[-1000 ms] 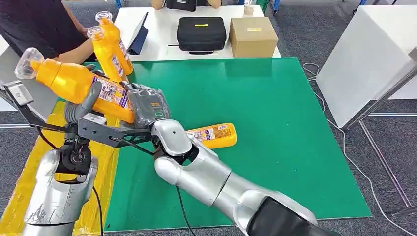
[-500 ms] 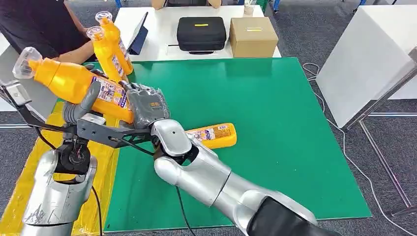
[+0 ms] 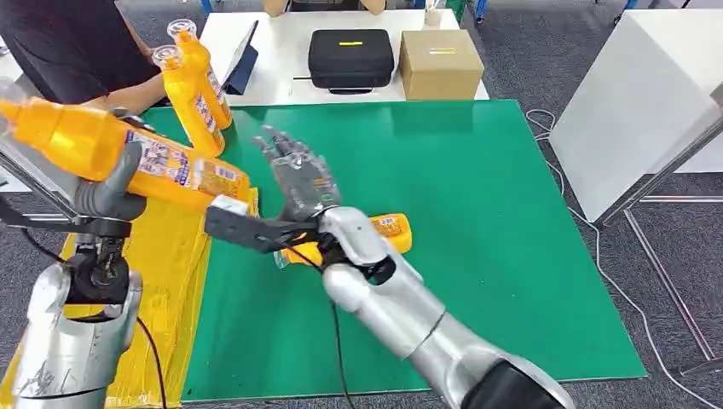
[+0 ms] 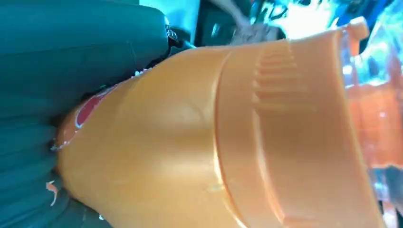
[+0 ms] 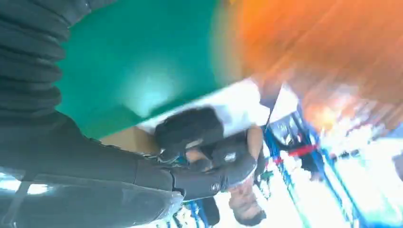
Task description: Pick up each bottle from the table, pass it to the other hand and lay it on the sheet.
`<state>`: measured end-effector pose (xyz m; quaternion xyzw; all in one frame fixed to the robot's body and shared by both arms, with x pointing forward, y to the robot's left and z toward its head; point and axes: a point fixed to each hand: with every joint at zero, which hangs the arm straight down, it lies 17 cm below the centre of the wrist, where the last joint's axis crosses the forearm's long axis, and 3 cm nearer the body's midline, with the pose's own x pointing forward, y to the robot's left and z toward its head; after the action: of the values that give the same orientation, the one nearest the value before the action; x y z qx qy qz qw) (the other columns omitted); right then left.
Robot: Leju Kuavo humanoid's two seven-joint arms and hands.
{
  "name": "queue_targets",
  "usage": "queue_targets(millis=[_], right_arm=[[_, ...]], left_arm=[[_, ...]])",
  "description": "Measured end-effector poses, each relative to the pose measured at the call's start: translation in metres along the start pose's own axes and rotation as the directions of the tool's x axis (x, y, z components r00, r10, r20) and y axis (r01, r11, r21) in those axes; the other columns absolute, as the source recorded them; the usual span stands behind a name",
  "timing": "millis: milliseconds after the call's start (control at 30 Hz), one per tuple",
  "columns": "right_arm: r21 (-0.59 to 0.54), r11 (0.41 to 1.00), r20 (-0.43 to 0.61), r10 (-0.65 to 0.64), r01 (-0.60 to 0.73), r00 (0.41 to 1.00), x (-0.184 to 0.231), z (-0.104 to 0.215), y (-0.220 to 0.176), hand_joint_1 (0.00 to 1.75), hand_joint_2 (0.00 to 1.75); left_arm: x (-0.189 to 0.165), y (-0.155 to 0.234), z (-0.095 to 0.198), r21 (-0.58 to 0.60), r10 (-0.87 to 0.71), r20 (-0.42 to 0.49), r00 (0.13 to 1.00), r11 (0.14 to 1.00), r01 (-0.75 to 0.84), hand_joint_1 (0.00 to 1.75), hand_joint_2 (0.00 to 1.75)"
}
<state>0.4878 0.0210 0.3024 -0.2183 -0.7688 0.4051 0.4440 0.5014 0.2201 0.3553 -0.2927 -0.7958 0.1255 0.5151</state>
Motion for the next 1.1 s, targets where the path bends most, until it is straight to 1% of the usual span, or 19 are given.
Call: queue_targets(millis=[133, 233, 267, 300, 433, 533, 567, 600, 633, 667, 700, 733, 833, 867, 900, 967, 1000, 1033, 1100], right_arm=[[-0.121, 0.992, 0.020, -0.038, 0.040, 0.999, -0.038, 0.027, -0.066, 0.00, 0.00], [-0.192, 0.979, 0.026, -0.058, 0.062, 0.998, -0.066, 0.051, -0.100, 0.00, 0.00], [-0.199, 0.978, 0.021, -0.064, 0.067, 0.998, -0.073, 0.057, -0.104, 0.00, 0.00], [-0.223, 0.972, 0.018, -0.072, 0.075, 0.997, -0.087, 0.068, -0.118, 0.00, 0.00], [-0.250, 0.966, -0.006, -0.065, 0.061, 0.998, -0.116, 0.094, -0.134, 0.00, 0.00], [-0.255, 0.966, -0.013, -0.048, 0.044, 0.999, -0.122, 0.103, -0.139, 0.00, 0.00], [-0.259, 0.965, -0.018, -0.040, 0.034, 0.999, -0.123, 0.105, -0.141, 0.00, 0.00], [-0.263, 0.965, -0.028, -0.026, 0.018, 0.999, -0.126, 0.107, -0.143, 0.00, 0.00], [-0.267, 0.964, -0.038, -0.022, 0.011, 0.999, -0.129, 0.110, -0.143, 0.00, 0.00], [-0.274, 0.962, -0.048, -0.017, 0.003, 0.999, -0.133, 0.116, -0.145, 0.00, 0.00], [-0.280, 0.960, -0.060, -0.015, -0.002, 0.998, -0.138, 0.124, -0.145, 0.00, 0.00], [-0.282, 0.959, -0.071, -0.015, -0.006, 0.997, -0.142, 0.131, -0.145, 0.00, 0.00], [-0.272, 0.962, -0.088, -0.018, -0.007, 0.996, -0.149, 0.153, -0.138, 0.00, 0.00], [-0.268, 0.964, -0.091, -0.021, -0.004, 0.996, -0.150, 0.160, -0.135, 0.00, 0.00], [-0.262, 0.965, -0.095, -0.024, -0.001, 0.995, -0.151, 0.166, -0.133, 0.00, 0.00], [-0.243, 0.970, -0.102, -0.035, 0.009, 0.994, -0.153, 0.172, -0.127, 0.00, 0.00], [-0.237, 0.972, -0.103, -0.037, 0.012, 0.994, -0.153, 0.173, -0.125, 0.00, 0.00], [-0.232, 0.973, -0.105, -0.039, 0.014, 0.994, -0.153, 0.175, -0.124, 0.00, 0.00], [-0.227, 0.974, -0.109, -0.042, 0.016, 0.993, -0.154, 0.178, -0.121, 0.00, 0.00]], left_arm=[[0.018, 0.038, 0.016, 0.054, -0.022, 0.043, 0.999, 0.998, 0.019, 1.75, 1.75], [0.024, 0.062, 0.031, 0.082, -0.043, 0.058, 0.997, 0.996, 0.038, 1.75, 1.75], [0.025, 0.068, 0.035, 0.087, -0.053, 0.057, 0.997, 0.995, 0.048, 1.75, 1.75], [0.028, 0.075, 0.040, 0.097, -0.075, 0.066, 0.995, 0.993, 0.068, 1.75, 1.75], [0.029, 0.092, 0.053, 0.121, -0.108, 0.064, 0.992, 0.988, 0.100, 1.75, 1.75], [0.028, 0.095, 0.055, 0.127, -0.115, 0.061, 0.991, 0.986, 0.107, 1.75, 1.75], [0.029, 0.098, 0.056, 0.139, -0.145, 0.068, 0.987, 0.981, 0.135, 1.75, 1.75], [0.033, 0.103, 0.056, 0.169, -0.214, 0.083, 0.973, 0.966, 0.198, 1.75, 1.75], [0.039, 0.110, 0.057, 0.219, -0.315, 0.102, 0.944, 0.932, 0.287, 1.75, 1.75], [0.048, 0.117, 0.058, 0.288, -0.477, 0.118, 0.871, 0.856, 0.429, 1.75, 1.75], [0.056, 0.121, 0.059, 0.339, -0.642, 0.107, 0.759, 0.741, 0.579, 1.75, 1.75], [0.058, 0.120, 0.058, 0.354, -0.747, 0.089, 0.659, 0.642, 0.680, 1.75, 1.75], [0.062, 0.115, 0.059, 0.381, -0.932, 0.048, 0.360, 0.350, 0.856, 1.75, 1.75], [0.063, 0.113, 0.060, 0.396, -0.973, 0.033, 0.227, 0.222, 0.891, 1.75, 1.75], [0.063, 0.110, 0.061, 0.409, -0.998, 0.012, 0.057, 0.057, 0.911, 1.75, 1.75], [0.052, 0.101, 0.058, 0.393, -0.974, -0.003, -0.225, -0.208, 0.896, 1.75, 1.75], [0.043, 0.097, 0.055, 0.378, -0.952, 0.004, -0.305, -0.281, 0.882, 1.75, 1.75], [0.032, 0.096, 0.052, 0.354, -0.934, 0.008, -0.356, -0.330, 0.875, 1.75, 1.75], [0.006, 0.097, 0.046, 0.301, -0.909, 0.023, -0.416, -0.390, 0.870, 1.75, 1.75]])
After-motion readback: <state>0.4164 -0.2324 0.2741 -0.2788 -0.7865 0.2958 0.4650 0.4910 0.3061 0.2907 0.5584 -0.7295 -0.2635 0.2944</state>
